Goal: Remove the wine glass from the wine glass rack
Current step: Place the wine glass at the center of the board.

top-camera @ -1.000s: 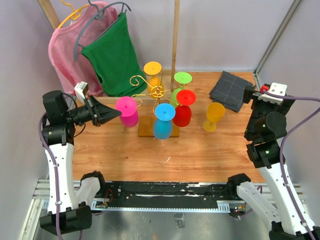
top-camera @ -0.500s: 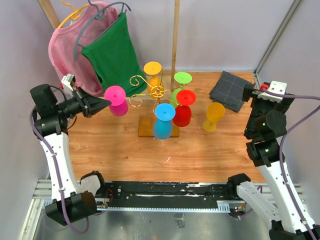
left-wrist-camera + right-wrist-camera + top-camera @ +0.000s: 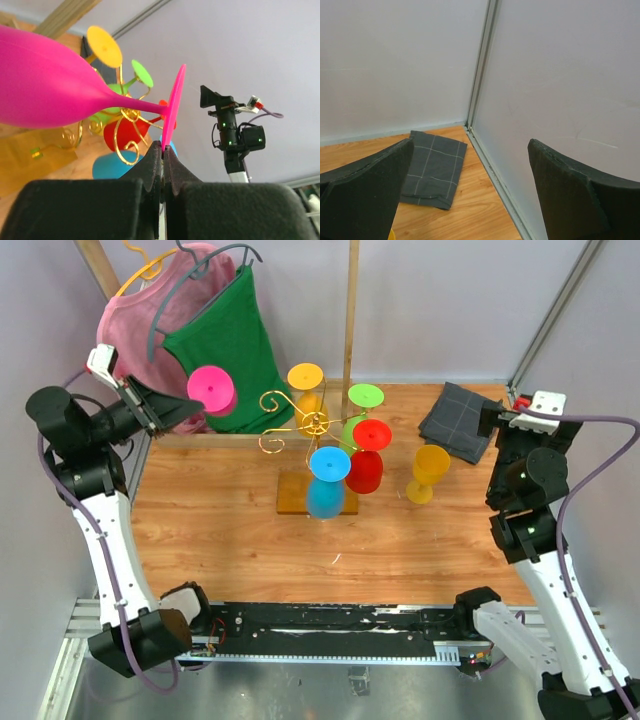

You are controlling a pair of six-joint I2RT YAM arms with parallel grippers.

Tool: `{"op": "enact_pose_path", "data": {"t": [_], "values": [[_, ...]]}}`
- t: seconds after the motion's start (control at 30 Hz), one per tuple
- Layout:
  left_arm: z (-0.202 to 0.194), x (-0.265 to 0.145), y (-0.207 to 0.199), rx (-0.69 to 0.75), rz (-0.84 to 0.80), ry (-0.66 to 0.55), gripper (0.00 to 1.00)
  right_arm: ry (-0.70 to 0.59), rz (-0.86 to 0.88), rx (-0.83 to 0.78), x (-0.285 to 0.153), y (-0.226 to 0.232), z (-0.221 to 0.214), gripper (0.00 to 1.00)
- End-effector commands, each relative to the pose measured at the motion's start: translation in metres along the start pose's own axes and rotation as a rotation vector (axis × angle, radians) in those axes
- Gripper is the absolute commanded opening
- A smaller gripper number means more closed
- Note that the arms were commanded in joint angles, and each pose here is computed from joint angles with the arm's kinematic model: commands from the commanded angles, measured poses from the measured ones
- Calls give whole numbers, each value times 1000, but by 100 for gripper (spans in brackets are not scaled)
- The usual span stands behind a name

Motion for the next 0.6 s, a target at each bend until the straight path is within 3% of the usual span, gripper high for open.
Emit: {"op": "enact_pose_path", "data": {"t": [0.0, 0.23, 0.57], "values": [[30, 6, -41, 219, -108, -43, 0, -21, 62, 62, 8, 10, 23, 100], [45, 37, -85, 363, -238, -34, 0, -31, 218, 106, 18, 38, 48, 99], [19, 57, -135, 681, -422, -6, 0, 48, 527, 219, 19, 89, 91, 99]]}}
Point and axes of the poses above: each gripper's point midway between its finger pads, its own x axis out along the fingers, its own y axis along the line the jaws close on, z = x × y, the point moved 2 cm from there along -x, back along the fingers, and after that the axes turned 1 degree about x, right-handed, at the moved point
